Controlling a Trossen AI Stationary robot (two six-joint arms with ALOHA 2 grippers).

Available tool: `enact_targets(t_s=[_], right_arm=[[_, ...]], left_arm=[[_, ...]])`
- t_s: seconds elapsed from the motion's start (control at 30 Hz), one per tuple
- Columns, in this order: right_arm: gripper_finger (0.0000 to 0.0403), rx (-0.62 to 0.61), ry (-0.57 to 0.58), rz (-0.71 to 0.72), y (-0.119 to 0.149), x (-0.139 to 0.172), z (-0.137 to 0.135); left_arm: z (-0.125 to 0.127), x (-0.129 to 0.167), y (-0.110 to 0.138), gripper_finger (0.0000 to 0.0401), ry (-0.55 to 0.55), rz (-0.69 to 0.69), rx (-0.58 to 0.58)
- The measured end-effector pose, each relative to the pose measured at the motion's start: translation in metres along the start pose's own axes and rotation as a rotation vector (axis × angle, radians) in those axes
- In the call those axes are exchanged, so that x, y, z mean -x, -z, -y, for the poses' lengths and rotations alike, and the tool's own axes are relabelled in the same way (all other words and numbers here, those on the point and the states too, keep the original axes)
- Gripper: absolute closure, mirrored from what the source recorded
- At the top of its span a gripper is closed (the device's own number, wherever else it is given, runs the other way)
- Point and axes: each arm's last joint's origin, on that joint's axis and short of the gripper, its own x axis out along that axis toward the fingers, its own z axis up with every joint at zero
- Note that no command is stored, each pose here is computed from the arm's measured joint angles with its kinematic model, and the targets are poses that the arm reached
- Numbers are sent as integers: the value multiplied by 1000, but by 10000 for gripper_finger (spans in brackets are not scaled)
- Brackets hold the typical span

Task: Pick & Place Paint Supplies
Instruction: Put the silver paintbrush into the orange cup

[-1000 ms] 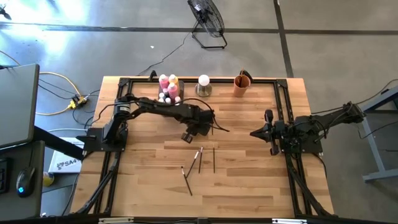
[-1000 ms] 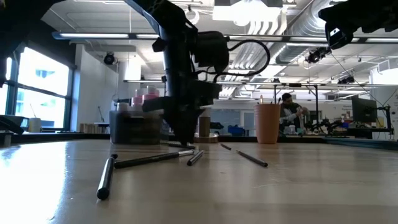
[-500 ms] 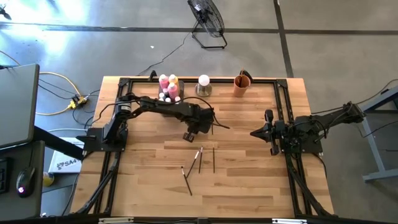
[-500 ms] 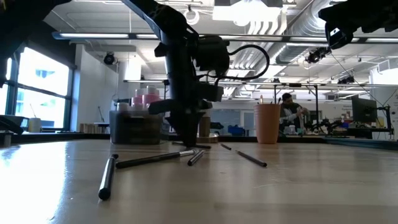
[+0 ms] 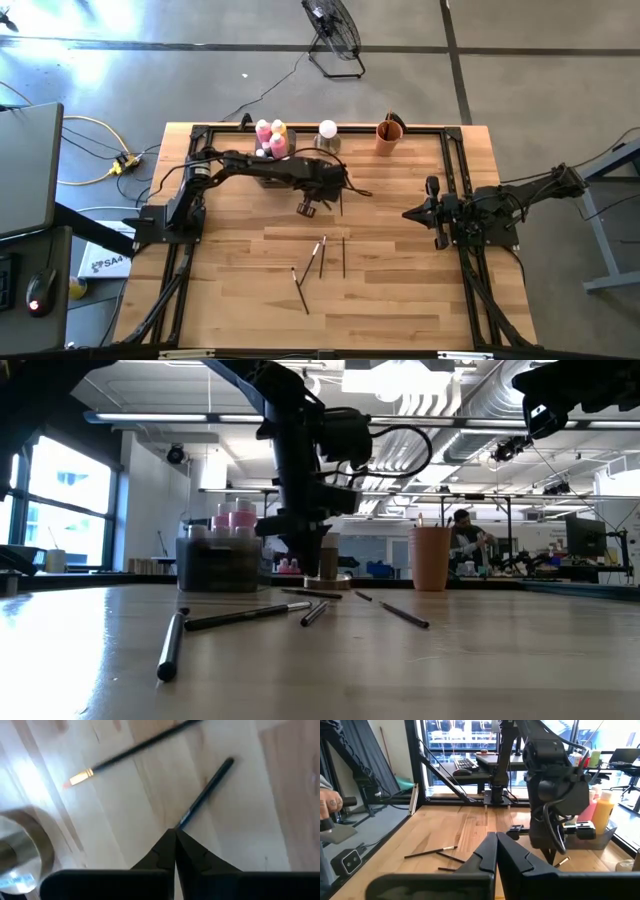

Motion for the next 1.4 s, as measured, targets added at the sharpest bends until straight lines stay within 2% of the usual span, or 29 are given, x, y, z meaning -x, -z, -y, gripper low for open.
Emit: enact_targets(t_s=[0.17,0.33,0.6,0.8,1.03,1.4], right_arm=[[401,0,1,0,0,0,0],[401,-1,1,0,0,0,0],[401,-47,-2,-13,1,0,0],[401,-79,-2,-15,1,0,0],[401,-77,-2,-23,2,0,0],[401,-71,-1,-39,4,-2,-1]], left_arm=[[-4,-1,7,400,-43,-72,-49],[-9,-1,5,397,-86,-63,-150],[-11,-4,7,336,-87,-87,-286],[-18,-15,14,303,-43,-88,-266],[-15,-26,19,301,2,-126,-281],[-13,-31,18,301,46,-98,-290]])
